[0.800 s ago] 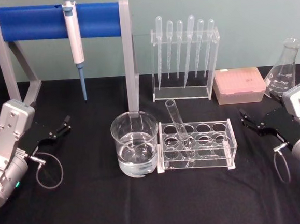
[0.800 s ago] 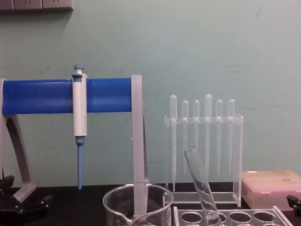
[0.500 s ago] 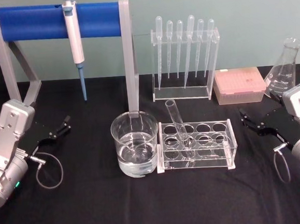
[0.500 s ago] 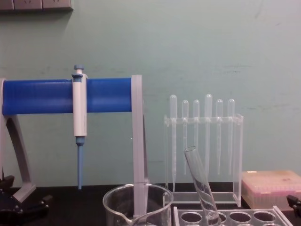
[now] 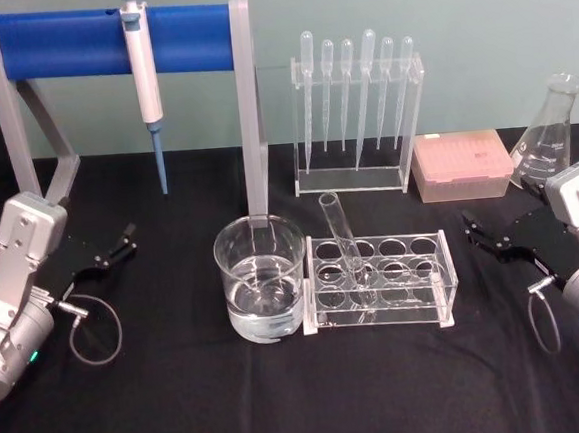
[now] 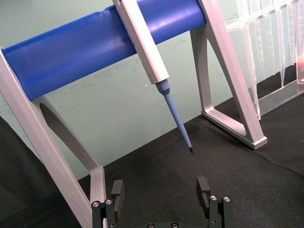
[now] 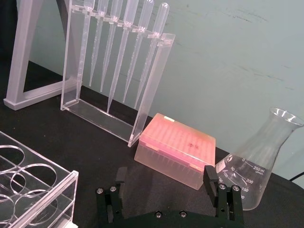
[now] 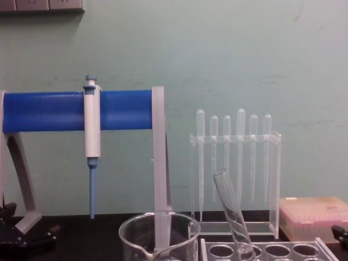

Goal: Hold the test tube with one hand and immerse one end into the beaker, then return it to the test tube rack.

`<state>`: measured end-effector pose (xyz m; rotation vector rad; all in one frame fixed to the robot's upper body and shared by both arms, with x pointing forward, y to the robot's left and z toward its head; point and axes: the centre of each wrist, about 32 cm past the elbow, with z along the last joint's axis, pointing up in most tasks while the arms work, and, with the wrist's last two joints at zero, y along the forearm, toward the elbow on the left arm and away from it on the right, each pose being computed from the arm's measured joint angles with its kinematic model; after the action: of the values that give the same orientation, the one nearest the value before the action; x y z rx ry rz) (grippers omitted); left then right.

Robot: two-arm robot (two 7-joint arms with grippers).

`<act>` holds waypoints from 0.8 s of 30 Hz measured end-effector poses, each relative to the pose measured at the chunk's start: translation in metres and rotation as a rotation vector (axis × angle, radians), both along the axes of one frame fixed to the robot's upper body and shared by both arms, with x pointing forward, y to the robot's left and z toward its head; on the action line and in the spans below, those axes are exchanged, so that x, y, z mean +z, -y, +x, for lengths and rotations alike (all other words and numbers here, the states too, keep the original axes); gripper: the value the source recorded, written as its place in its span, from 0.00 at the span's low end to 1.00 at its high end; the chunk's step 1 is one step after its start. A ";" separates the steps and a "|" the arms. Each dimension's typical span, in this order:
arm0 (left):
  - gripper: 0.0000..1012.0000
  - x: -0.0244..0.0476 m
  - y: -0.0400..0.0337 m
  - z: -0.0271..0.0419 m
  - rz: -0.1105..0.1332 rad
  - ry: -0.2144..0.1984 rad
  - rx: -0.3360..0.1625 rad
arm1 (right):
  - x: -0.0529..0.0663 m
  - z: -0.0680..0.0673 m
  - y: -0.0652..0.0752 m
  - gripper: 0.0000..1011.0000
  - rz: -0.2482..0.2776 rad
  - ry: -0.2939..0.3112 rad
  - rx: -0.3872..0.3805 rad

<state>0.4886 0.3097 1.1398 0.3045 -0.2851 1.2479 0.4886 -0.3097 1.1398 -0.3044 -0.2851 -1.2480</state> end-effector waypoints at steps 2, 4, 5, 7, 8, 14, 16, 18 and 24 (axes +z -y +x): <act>0.99 0.0000 0.0000 0.0000 0.000 0.000 0.000 | 0.000 0.000 0.000 0.99 0.000 0.000 0.000; 0.99 0.0000 0.0000 0.0000 0.000 0.000 0.000 | 0.000 0.000 0.000 0.99 0.000 0.000 0.000; 0.99 0.0000 0.0000 0.0000 0.000 0.000 0.000 | 0.000 0.000 0.000 0.99 0.000 0.000 0.000; 0.99 0.0000 0.0000 0.0000 0.000 0.000 0.000 | 0.000 0.000 0.000 0.99 0.000 0.000 0.000; 0.99 0.0000 0.0000 0.0000 0.000 0.000 0.000 | 0.000 0.000 0.000 0.99 0.000 0.000 0.000; 0.99 0.0000 0.0000 0.0000 0.000 0.000 0.000 | 0.020 0.001 0.001 0.99 0.041 0.007 0.034; 0.99 0.0000 0.0000 0.0000 0.000 0.000 0.000 | 0.028 0.000 0.003 0.99 0.057 0.007 0.049; 0.99 0.0000 0.0000 0.0000 0.000 0.000 0.000 | 0.042 -0.002 0.006 0.99 0.079 -0.003 0.082; 0.99 0.0000 0.0000 0.0000 0.000 0.000 0.000 | 0.079 -0.009 0.023 0.99 0.105 -0.068 0.259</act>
<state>0.4886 0.3097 1.1398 0.3045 -0.2850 1.2479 0.4793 -0.3329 1.2191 -0.2113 -0.1933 -0.9911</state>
